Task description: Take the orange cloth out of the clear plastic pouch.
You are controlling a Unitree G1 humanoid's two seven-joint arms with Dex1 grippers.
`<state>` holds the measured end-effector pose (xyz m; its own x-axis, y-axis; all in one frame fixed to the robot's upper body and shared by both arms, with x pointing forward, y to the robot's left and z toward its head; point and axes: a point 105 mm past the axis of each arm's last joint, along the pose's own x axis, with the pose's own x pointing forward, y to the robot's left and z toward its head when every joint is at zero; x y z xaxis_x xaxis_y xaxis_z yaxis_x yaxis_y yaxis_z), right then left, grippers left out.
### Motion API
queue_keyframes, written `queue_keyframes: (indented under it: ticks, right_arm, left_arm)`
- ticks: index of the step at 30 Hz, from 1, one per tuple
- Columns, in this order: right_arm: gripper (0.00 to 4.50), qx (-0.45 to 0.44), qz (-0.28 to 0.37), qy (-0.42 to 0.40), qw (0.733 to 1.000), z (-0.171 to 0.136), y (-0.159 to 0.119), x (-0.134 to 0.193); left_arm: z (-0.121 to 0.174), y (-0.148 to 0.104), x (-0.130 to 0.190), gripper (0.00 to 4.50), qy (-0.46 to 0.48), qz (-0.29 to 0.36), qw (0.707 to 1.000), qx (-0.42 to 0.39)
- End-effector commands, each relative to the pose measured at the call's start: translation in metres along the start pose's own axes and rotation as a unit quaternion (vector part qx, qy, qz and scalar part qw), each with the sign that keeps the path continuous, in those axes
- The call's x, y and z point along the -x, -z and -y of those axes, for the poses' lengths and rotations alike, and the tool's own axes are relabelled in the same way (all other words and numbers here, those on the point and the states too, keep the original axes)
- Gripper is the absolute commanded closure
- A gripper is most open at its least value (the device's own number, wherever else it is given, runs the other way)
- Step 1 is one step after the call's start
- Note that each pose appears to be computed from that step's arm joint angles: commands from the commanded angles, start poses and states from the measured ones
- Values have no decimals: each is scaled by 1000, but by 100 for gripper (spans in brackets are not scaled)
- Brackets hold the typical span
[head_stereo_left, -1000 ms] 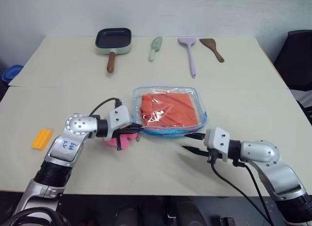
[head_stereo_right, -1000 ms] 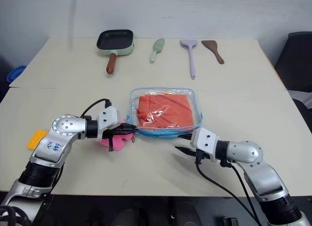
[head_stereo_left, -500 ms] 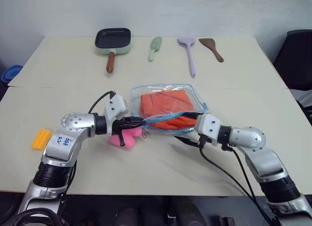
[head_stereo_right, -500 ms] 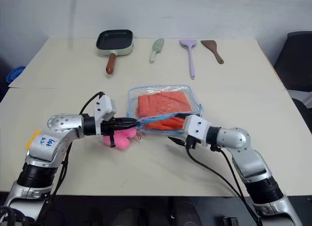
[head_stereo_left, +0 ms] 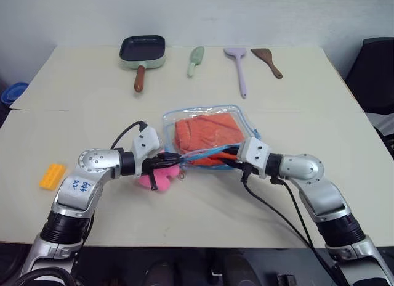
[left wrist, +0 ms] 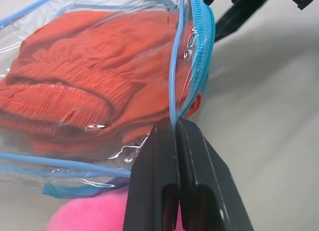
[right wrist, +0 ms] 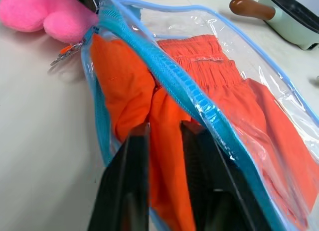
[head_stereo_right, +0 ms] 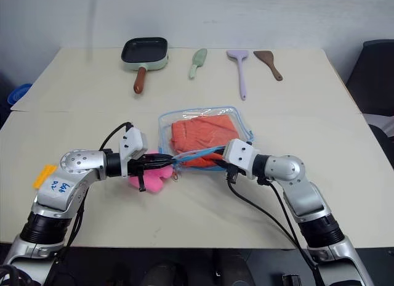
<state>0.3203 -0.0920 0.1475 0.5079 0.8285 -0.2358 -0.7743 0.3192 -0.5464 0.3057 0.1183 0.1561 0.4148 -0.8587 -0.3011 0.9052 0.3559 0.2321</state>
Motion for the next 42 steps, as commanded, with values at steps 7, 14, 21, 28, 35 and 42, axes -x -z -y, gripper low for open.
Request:
queue_keyframes:
  ticks: [7,14,21,28,35,42]
  right_arm:
    - [299,66,-3,-14,998,-3,-5,-7]
    - [115,90,-8,-11,996,-2,-1,-10]
    - [115,85,-6,-4,996,-1,1,-15]
    - [115,105,-29,-1,994,2,11,-23]
    - [115,154,-72,12,985,11,28,-33]
    - [208,169,-110,22,979,17,52,-43]
  left_arm:
    - [0,-5,0,450,-1,7,1000,-28]
    - [-2,-6,-1,450,0,7,999,-33]
    - [-3,-8,-3,450,4,8,999,-37]
    - [-2,-10,-4,450,9,9,999,-38]
    - [-2,-9,-5,450,9,9,999,-37]
    - [-3,-8,-4,450,3,10,999,-36]
